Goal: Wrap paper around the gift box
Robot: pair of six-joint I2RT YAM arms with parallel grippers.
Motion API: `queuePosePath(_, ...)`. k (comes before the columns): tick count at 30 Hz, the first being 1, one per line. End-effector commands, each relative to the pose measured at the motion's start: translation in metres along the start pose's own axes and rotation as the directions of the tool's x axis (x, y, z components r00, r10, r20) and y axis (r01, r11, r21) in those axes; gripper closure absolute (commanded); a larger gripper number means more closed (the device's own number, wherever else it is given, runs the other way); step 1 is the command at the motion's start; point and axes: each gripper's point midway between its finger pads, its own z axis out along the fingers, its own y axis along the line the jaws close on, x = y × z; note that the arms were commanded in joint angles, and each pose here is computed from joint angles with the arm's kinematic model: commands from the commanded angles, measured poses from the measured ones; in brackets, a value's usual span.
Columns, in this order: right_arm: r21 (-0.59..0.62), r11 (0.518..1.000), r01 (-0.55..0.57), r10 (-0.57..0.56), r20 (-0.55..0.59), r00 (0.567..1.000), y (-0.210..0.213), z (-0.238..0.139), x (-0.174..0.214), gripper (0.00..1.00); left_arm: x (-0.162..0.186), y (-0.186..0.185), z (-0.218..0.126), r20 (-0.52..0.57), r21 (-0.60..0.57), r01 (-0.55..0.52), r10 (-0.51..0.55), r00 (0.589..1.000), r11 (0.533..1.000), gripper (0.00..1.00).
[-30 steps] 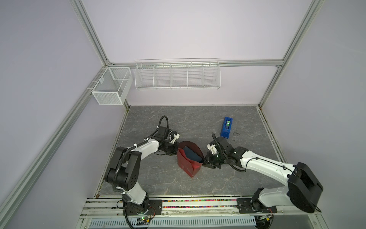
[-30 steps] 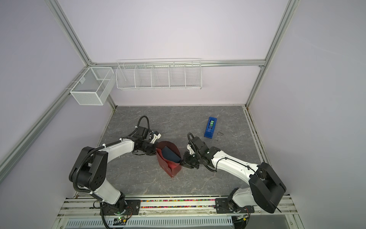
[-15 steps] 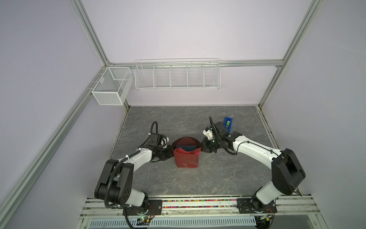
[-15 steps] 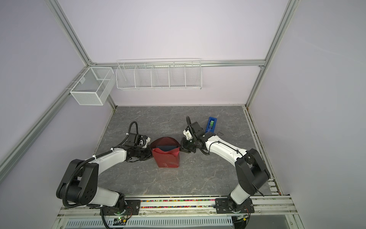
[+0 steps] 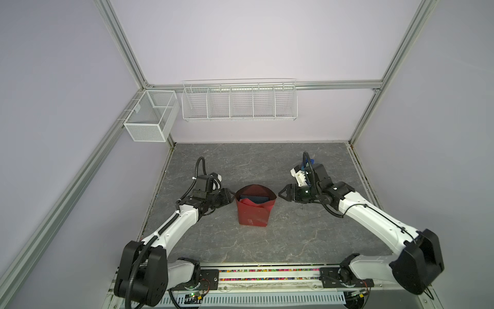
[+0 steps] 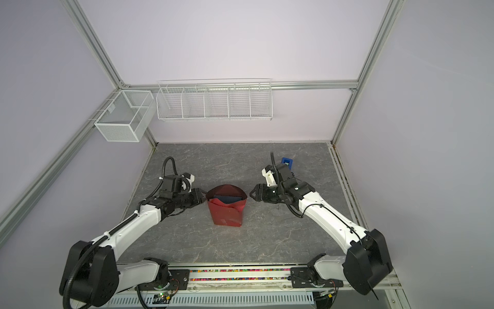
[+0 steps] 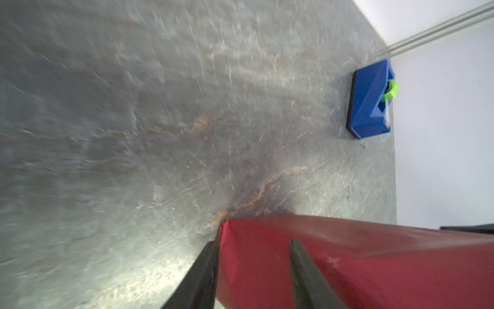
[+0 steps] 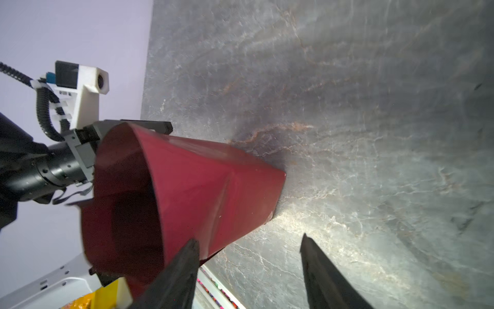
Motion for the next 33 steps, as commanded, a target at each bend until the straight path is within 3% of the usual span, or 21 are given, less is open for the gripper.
queuePosePath(1, -0.006, 0.981, 0.193, -0.191, 0.103, 0.976, 0.007, -0.013, -0.012, 0.31, -0.03, 0.01, -0.034, 0.137, -0.14, -0.085, 0.104, 0.985, 0.987, 0.48)
queuePosePath(4, -0.073, 0.954, 0.292, -0.28, 0.137, 0.95, 0.027, -0.029, -0.012, 0.24, -0.037, -0.009, -0.051, 0.205, -0.061, -0.166, 0.175, 0.963, 0.984, 0.16)
queuePosePath(6, -0.142, 0.927, 0.347, -0.324, 0.16, 0.932, 0.04, -0.035, -0.008, 0.06, -0.033, -0.015, -0.052, 0.195, -0.02, -0.178, 0.178, 0.965, 0.984, 0.07)
queuePosePath(7, -0.166, 0.917, 0.363, -0.333, 0.182, 0.925, 0.045, -0.039, -0.008, 0.03, -0.028, -0.02, -0.05, 0.175, 0.02, -0.183, 0.177, 0.968, 0.983, 0.04)
queuePosePath(9, -0.223, 0.891, 0.395, -0.357, 0.193, 0.914, 0.054, -0.04, -0.003, 0.11, -0.017, -0.033, -0.044, 0.153, 0.12, -0.224, 0.205, 0.967, 0.967, 0.02)
queuePosePath(12, -0.277, 0.867, 0.414, -0.368, 0.202, 0.907, 0.061, -0.037, 0.002, 0.12, -0.005, -0.042, -0.039, 0.148, 0.224, -0.208, 0.178, 0.973, 0.952, 0.08)
queuePosePath(18, -0.264, 0.813, 0.518, -0.457, 0.263, 0.85, 0.053, -0.01, 0.031, 0.12, 0.014, -0.062, -0.051, 0.269, 0.323, -0.326, 0.243, 0.932, 0.889, 0.08)
queuePosePath(20, -0.27, 0.792, 0.547, -0.485, 0.266, 0.833, 0.053, 0.001, 0.043, 0.11, 0.021, -0.064, -0.051, 0.281, 0.335, -0.345, 0.257, 0.925, 0.877, 0.06)
queuePosePath(27, -0.272, 0.786, 0.555, -0.499, 0.253, 0.829, 0.044, 0.036, 0.064, 0.11, 0.035, -0.057, -0.043, 0.223, 0.345, -0.314, 0.248, 0.943, 0.884, 0.07)
queuePosePath(33, -0.291, 0.767, 0.572, -0.52, 0.241, 0.82, 0.047, 0.054, 0.075, 0.1, 0.018, -0.056, -0.074, 0.362, 0.241, -0.383, 0.284, 0.888, 0.892, 0.03)
